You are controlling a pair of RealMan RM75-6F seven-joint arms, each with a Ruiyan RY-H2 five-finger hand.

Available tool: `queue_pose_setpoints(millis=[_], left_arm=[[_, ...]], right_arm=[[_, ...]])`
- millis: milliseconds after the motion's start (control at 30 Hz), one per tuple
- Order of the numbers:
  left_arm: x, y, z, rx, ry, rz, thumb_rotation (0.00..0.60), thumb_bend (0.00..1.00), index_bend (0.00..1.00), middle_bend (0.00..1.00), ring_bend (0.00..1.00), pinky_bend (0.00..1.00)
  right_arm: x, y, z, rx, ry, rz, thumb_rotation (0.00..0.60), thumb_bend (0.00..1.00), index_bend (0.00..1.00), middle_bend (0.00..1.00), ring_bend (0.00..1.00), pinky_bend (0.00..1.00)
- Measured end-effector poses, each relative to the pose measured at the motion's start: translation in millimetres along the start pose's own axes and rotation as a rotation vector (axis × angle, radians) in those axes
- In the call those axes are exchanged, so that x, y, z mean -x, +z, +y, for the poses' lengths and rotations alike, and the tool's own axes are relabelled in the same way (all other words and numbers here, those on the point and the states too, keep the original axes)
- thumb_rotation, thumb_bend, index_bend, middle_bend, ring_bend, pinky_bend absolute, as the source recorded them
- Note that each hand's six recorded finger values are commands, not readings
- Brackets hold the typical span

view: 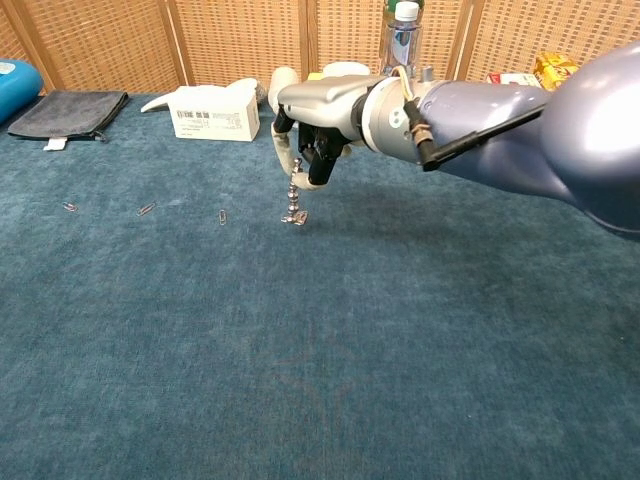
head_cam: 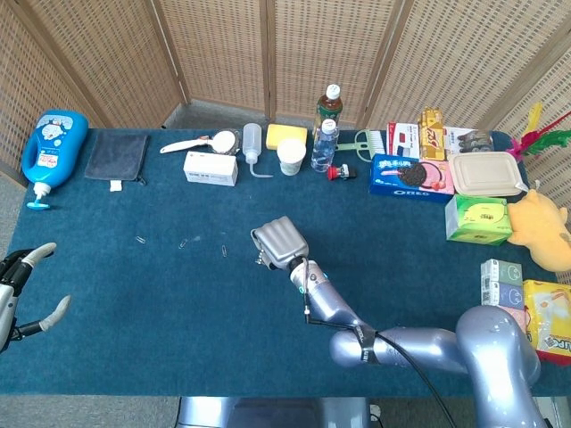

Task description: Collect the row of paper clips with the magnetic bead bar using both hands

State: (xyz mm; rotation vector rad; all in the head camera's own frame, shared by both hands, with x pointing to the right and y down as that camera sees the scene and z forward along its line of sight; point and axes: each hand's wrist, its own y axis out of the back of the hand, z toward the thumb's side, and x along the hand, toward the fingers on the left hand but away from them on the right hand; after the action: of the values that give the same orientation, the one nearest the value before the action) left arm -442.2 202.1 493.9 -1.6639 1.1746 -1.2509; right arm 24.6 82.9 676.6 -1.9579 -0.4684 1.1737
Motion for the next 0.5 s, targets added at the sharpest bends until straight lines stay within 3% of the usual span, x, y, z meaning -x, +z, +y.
queue_pose_setpoints(millis=[500], left_arm=[[0.4, -2.6, -0.2, -0.003, -0.002, 0.007, 0.278, 0.5, 0.14, 0.25, 0.19, 0.27]], right_arm=[[16.3, 0.7, -9.4, -0.018, 0.021, -0.024, 0.6, 0.45, 0.65, 0.82, 0.85, 0.91]])
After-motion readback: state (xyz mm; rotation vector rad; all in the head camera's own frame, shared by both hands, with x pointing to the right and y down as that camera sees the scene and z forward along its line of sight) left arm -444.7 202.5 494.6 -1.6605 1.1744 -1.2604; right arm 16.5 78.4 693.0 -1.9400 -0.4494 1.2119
